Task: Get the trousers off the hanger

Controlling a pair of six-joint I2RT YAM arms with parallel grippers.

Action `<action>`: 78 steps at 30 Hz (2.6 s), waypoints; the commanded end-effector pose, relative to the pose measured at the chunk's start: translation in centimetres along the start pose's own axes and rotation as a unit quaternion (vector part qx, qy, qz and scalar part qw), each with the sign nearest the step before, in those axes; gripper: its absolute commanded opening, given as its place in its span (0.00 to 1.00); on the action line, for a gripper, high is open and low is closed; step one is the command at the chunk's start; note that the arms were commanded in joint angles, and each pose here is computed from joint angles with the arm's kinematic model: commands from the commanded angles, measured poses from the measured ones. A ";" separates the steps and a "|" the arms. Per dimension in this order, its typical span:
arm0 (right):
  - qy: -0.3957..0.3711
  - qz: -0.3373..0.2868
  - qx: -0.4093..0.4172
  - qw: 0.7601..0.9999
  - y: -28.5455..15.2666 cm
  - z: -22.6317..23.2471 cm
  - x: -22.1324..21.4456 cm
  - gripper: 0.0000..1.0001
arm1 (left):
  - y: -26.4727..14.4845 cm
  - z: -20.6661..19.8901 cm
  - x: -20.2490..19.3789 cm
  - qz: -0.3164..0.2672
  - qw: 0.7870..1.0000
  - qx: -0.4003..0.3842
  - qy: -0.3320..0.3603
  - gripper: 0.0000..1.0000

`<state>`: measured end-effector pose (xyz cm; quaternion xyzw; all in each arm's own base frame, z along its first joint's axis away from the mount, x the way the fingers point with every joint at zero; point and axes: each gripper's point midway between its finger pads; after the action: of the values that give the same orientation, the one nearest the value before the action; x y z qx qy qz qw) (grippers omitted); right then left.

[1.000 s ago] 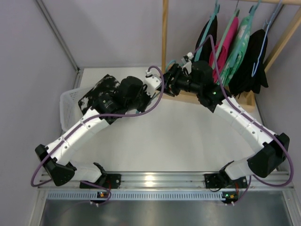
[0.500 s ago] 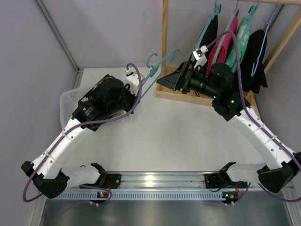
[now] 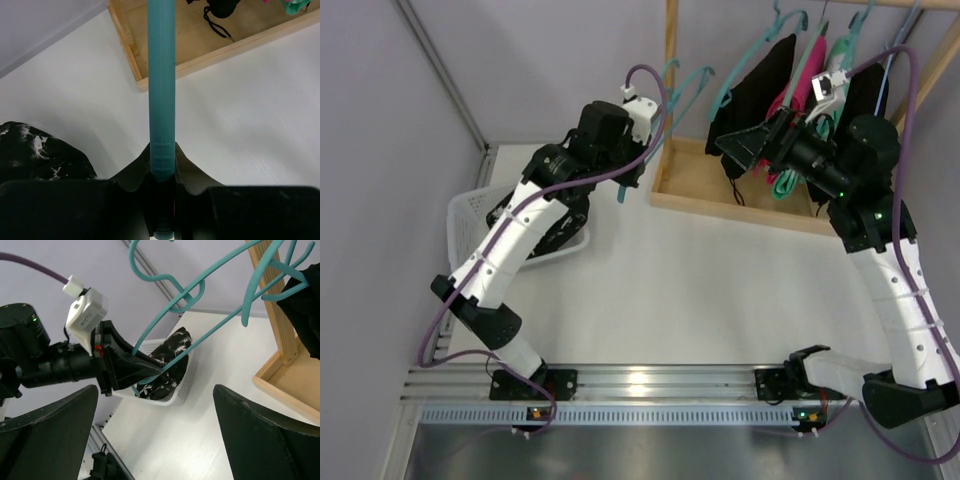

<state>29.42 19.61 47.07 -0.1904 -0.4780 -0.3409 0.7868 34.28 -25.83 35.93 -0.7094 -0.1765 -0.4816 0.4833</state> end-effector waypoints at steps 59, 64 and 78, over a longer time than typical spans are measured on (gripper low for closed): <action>0.258 -0.010 0.077 0.963 14.5 6.6 -1.7 0.00 | -7.7 -0.2 0.2 -0.176 0.982 -0.056 -0.044 0.40; 0.283 0.001 0.071 0.956 14.2 6.8 -1.7 0.00 | -7.6 -0.3 -0.2 -0.185 0.979 -0.060 -0.052 0.51; 0.296 0.006 0.089 0.951 12.9 8.2 -0.9 0.00 | -6.3 -0.2 1.1 -0.211 0.974 -0.056 -0.065 0.08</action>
<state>35.83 35.50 44.42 -0.0766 -0.2082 -0.3285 0.9181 29.45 -22.79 37.35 -0.7226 -0.2907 -0.5200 0.3506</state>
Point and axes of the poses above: each gripper's point midway between its finger pads, its own y axis out along the fingers, its own z axis along the line the jaws close on, x = y × z, and after that the axes turned 6 degrees about -y, right-handed
